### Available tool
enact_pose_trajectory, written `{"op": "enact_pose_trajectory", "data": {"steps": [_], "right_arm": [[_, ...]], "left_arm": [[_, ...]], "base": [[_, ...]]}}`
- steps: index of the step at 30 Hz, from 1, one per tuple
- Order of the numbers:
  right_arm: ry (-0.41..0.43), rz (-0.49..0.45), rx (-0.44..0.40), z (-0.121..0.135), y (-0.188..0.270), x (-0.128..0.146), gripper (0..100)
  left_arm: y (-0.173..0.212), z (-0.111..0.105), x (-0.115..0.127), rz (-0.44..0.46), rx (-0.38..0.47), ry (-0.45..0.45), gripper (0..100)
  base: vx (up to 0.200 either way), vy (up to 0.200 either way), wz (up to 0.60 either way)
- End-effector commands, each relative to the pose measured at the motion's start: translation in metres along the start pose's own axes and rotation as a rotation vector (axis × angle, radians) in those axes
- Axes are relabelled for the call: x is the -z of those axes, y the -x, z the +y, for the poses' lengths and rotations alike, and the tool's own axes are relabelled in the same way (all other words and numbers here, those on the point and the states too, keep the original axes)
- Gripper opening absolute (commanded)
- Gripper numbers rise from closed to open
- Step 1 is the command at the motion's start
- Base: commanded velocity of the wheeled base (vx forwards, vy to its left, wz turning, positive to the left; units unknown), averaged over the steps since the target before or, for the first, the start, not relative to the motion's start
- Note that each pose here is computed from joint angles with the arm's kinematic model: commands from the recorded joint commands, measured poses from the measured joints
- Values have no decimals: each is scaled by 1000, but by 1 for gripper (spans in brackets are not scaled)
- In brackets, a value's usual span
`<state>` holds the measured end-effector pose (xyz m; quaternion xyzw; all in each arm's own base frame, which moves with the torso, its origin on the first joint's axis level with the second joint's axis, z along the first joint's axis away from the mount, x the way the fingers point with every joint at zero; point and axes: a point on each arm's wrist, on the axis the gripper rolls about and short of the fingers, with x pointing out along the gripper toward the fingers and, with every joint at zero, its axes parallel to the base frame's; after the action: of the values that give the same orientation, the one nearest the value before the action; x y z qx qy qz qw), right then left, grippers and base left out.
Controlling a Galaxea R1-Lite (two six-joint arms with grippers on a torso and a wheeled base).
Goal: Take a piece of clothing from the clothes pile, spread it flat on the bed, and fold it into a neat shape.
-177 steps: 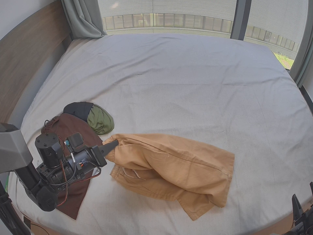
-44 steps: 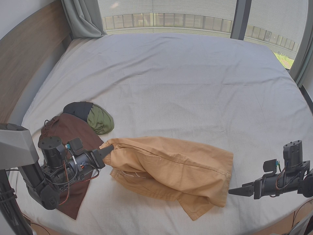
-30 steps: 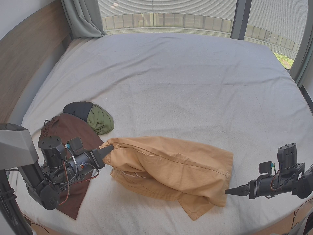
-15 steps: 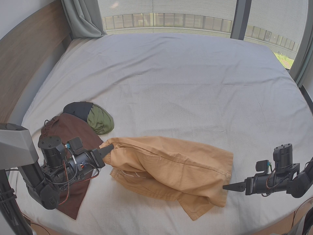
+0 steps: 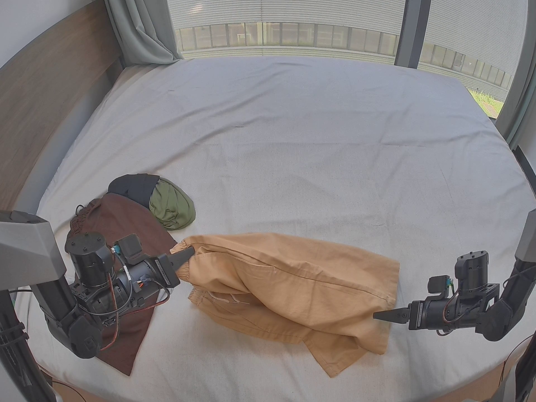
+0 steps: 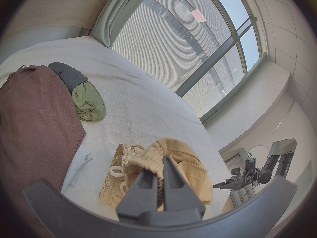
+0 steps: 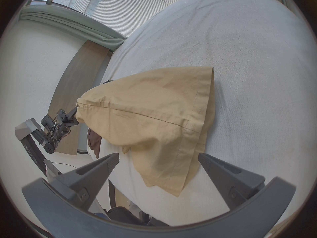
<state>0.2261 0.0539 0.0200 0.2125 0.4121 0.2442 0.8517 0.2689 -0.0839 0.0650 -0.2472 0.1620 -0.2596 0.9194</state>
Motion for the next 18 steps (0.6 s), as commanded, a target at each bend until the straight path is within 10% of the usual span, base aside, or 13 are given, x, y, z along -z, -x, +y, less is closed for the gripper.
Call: {"op": "enact_pose_trajectory", "data": {"steps": [1,18], "right_arm": [[-21,22,11,-12,-16,7,100],[-35,-53,2,-22,-31,12,100]], "left_arm": [[0,0,0,-1,1,0,0],[0,-1,-1,-4,2,-1,0]], "base": [[0,0,0],[0,0,0]]}}
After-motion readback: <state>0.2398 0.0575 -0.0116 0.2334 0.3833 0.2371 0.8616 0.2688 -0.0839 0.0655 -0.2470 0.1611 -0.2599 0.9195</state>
